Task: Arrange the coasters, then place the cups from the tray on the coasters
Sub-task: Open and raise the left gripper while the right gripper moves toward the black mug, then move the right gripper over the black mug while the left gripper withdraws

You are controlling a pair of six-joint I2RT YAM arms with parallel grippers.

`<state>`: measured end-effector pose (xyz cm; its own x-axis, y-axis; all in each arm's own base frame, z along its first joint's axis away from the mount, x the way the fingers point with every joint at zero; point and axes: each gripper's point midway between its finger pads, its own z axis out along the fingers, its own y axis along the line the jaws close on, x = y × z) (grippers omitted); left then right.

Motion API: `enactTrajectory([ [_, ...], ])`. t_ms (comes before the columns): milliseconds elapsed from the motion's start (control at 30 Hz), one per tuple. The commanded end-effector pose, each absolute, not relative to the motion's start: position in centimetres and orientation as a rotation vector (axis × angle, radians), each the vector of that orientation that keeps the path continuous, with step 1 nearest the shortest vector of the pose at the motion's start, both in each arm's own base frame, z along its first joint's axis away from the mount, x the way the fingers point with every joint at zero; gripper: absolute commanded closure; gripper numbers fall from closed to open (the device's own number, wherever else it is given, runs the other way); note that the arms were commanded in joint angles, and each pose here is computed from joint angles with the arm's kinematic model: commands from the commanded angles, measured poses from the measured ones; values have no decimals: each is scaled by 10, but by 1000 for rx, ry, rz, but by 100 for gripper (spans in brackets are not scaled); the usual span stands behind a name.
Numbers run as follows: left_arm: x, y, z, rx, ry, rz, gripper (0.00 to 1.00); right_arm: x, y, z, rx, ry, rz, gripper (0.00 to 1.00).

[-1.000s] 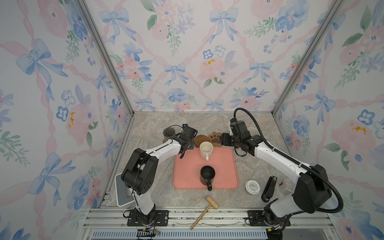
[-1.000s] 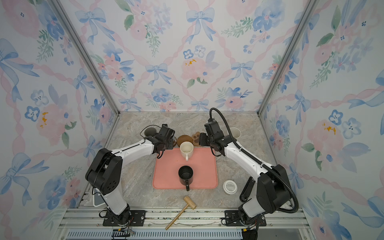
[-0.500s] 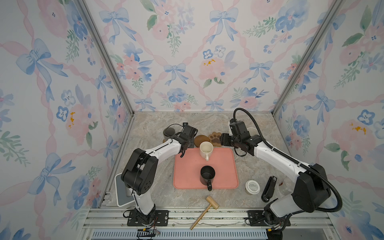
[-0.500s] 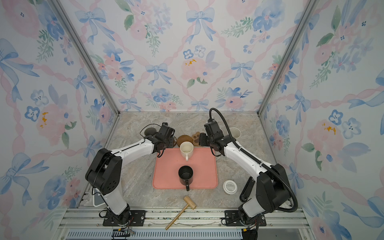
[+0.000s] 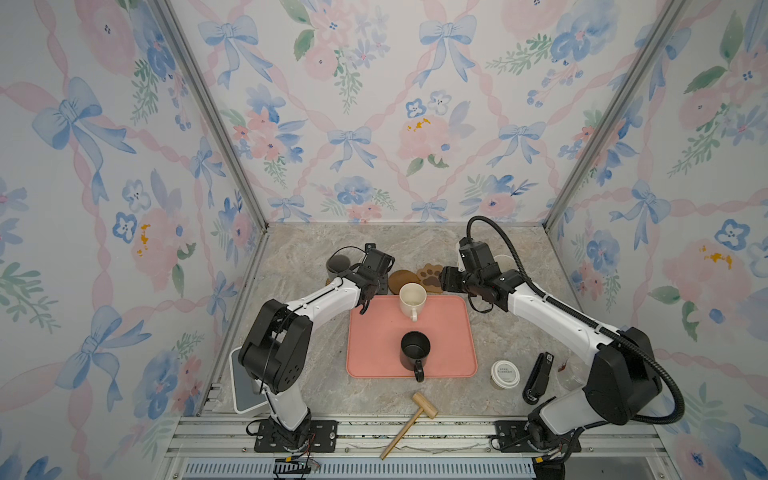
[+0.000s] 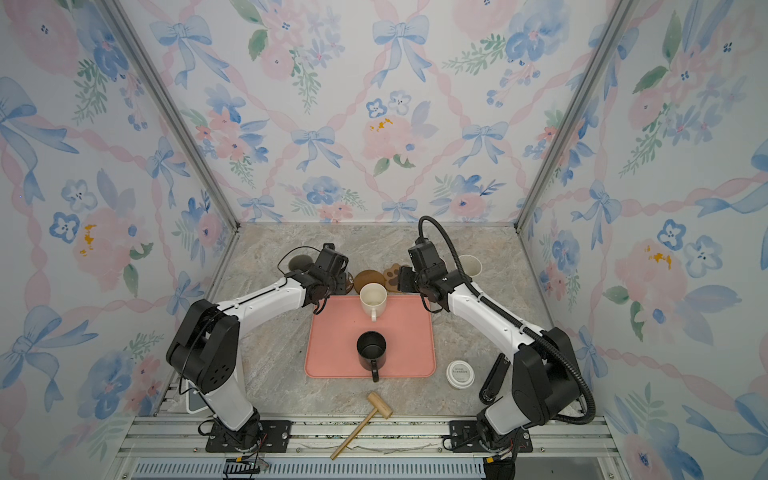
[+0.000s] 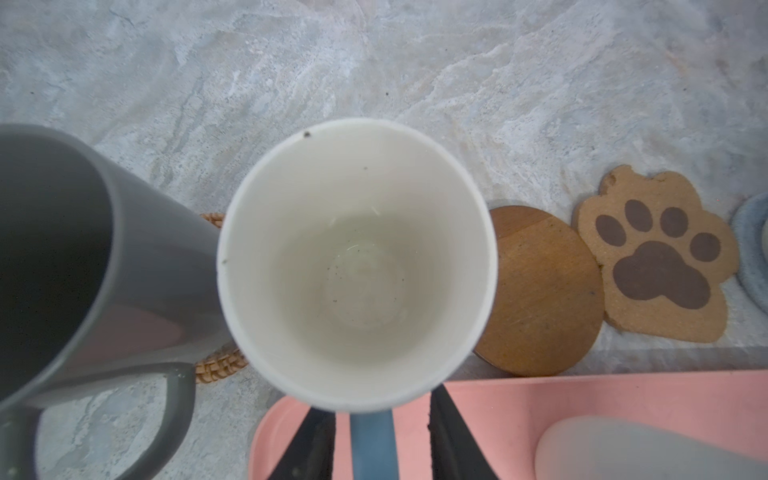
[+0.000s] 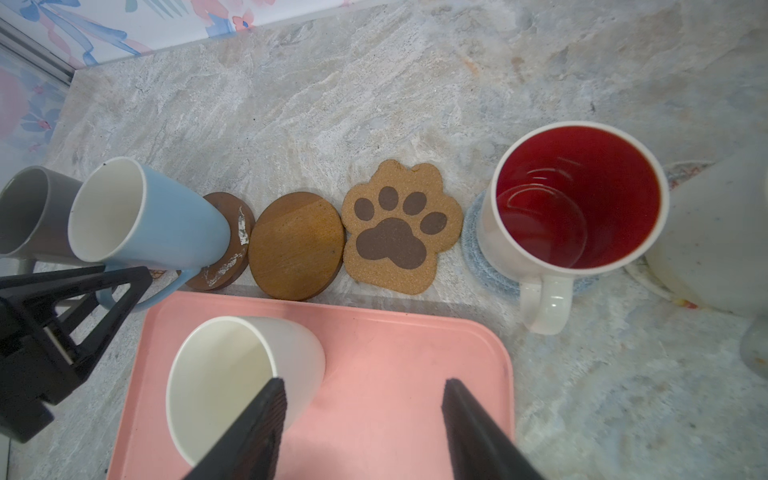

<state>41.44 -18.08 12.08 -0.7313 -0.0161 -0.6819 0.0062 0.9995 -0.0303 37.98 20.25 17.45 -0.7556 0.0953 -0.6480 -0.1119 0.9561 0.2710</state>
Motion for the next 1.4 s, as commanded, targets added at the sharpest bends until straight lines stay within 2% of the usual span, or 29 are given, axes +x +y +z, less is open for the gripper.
enactTrajectory([
  [0,408,-175,145,-14,2336,-33,65,381,199,177,-8,2395,378,37],
  [333,388,-185,181,-8,2223,3,66,373,208,187,-51,2386,355,37],
  [433,380,-186,188,-32,2175,57,68,366,211,194,-90,2383,328,34],
  [767,360,-182,191,-100,2079,78,69,334,212,228,-170,2326,265,32],
  [967,345,-183,188,-42,1999,-67,69,295,224,227,-280,2365,276,31],
  [1167,325,-171,200,29,1883,-267,66,243,228,228,-410,2408,179,29],
  [1367,310,-158,196,90,1861,-295,65,202,230,207,-461,2504,104,29],
])
